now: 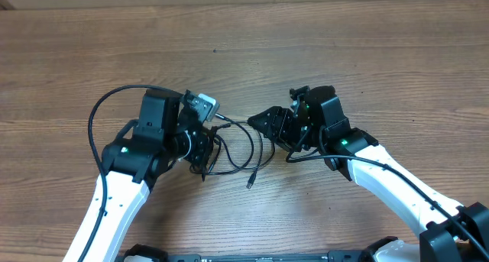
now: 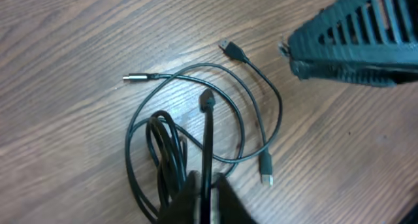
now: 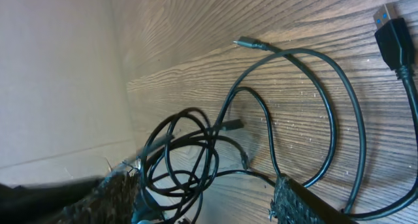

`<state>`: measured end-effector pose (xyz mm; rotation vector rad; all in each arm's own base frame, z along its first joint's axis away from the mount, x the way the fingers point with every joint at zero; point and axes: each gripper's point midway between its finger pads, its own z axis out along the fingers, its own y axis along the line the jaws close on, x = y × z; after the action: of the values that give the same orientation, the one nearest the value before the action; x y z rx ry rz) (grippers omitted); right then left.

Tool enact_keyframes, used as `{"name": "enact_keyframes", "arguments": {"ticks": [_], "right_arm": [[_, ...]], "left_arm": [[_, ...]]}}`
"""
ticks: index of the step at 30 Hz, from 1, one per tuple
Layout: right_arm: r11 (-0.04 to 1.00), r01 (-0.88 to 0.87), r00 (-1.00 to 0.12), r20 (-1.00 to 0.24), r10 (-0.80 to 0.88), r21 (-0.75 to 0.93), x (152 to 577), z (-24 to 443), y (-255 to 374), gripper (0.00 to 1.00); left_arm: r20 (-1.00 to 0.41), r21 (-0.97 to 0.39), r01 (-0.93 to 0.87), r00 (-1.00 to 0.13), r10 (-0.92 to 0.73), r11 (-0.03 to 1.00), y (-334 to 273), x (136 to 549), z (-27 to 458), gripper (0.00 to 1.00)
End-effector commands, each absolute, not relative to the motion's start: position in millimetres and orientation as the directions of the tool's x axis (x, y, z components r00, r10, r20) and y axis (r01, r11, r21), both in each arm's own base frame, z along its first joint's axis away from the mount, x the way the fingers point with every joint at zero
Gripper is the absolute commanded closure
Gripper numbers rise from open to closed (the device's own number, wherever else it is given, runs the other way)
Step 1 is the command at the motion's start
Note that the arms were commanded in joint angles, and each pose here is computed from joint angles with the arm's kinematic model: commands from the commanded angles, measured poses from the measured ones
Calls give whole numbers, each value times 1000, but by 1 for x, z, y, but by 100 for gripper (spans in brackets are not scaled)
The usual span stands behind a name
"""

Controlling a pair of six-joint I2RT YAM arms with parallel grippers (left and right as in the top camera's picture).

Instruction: Untangle cables

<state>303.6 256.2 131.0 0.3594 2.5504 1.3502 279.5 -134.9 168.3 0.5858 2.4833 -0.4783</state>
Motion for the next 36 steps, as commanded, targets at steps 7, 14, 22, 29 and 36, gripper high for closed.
{"name": "enact_keyframes", "arguments": {"ticks": [7,14,22,29,36], "right_arm": [[540,76,-936,-127,329,838,308,143,256,33],[541,76,-935,-129,331,837,309,143,255,33],[542,76,-935,-129,331,837,309,143,255,33],[542,77,-935,-128,331,837,309,142,255,33],[542,78,-935,-128,331,836,309,142,255,33]], "left_arm": [[-416,-273,400,-869,268,875,-135,277,133,64],[-274,-305,322,-931,241,896,-132,264,107,67],[-225,-307,308,-943,246,900,-129,256,101,72],[-225,-307,308,-943,246,900,-129,256,101,80],[-222,-308,307,-943,246,901,-129,255,101,80]]}}
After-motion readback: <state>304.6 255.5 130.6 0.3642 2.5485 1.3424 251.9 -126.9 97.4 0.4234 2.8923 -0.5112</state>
